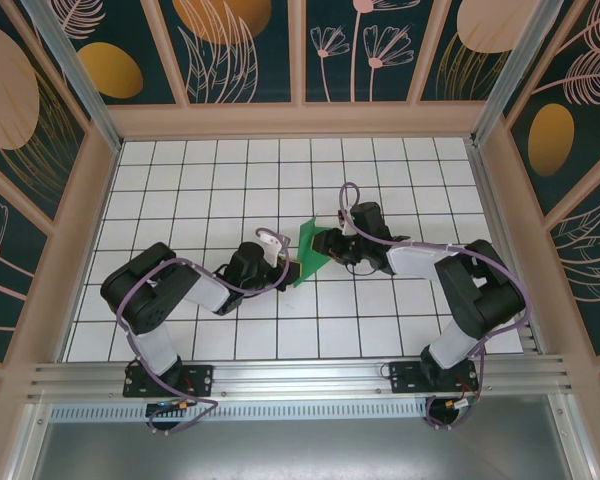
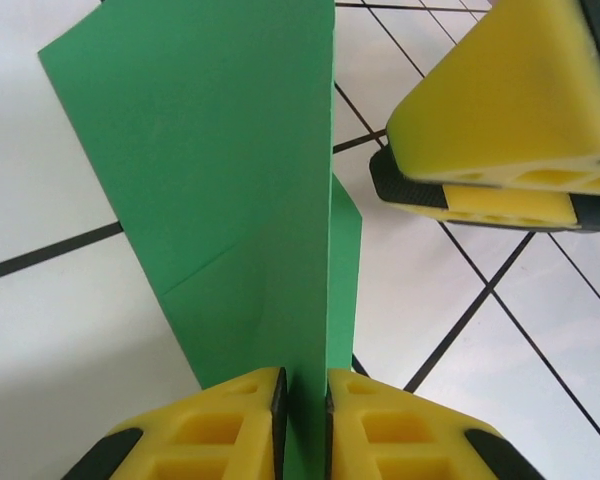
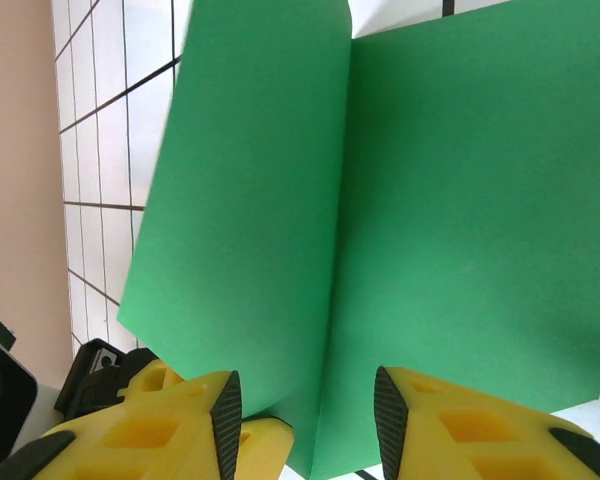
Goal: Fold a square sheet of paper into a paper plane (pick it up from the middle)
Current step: Fourth fold the wing at the center of the table.
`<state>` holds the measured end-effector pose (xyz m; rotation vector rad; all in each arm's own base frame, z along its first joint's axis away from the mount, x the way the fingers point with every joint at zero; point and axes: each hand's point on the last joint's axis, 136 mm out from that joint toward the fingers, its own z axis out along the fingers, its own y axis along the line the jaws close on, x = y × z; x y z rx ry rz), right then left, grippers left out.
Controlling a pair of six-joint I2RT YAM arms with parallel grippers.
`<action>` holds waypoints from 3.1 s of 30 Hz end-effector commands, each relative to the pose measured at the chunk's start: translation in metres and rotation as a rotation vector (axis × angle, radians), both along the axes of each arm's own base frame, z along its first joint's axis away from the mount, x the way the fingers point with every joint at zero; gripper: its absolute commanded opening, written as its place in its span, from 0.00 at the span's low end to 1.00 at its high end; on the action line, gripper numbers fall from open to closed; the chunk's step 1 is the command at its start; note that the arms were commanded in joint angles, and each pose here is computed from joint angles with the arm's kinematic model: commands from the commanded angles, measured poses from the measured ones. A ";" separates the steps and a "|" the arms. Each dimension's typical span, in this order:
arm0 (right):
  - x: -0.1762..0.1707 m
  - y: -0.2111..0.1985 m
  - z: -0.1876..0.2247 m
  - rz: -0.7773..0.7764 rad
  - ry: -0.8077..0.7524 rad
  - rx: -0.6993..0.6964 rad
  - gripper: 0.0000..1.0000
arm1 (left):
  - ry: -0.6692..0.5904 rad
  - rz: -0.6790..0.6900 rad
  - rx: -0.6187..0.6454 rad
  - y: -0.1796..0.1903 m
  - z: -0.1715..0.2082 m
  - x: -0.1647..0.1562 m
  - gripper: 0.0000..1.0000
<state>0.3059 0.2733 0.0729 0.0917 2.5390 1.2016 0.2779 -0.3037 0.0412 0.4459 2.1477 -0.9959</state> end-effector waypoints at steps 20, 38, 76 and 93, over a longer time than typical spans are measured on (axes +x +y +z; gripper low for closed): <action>0.005 -0.047 0.070 -0.193 -0.220 -0.005 0.41 | -0.308 -0.106 0.096 -0.017 0.058 0.023 0.13; -0.017 -0.023 -0.006 -0.113 0.015 -0.032 0.30 | -0.175 -0.130 0.103 -0.010 0.011 0.003 0.21; -0.015 -0.017 -0.010 -0.095 -0.004 0.000 0.48 | 0.132 -0.116 -0.098 -0.037 0.001 -0.002 0.11; -0.002 -0.014 -0.023 -0.083 0.004 -0.073 0.53 | 0.160 -0.113 -0.064 -0.039 -0.008 0.002 0.12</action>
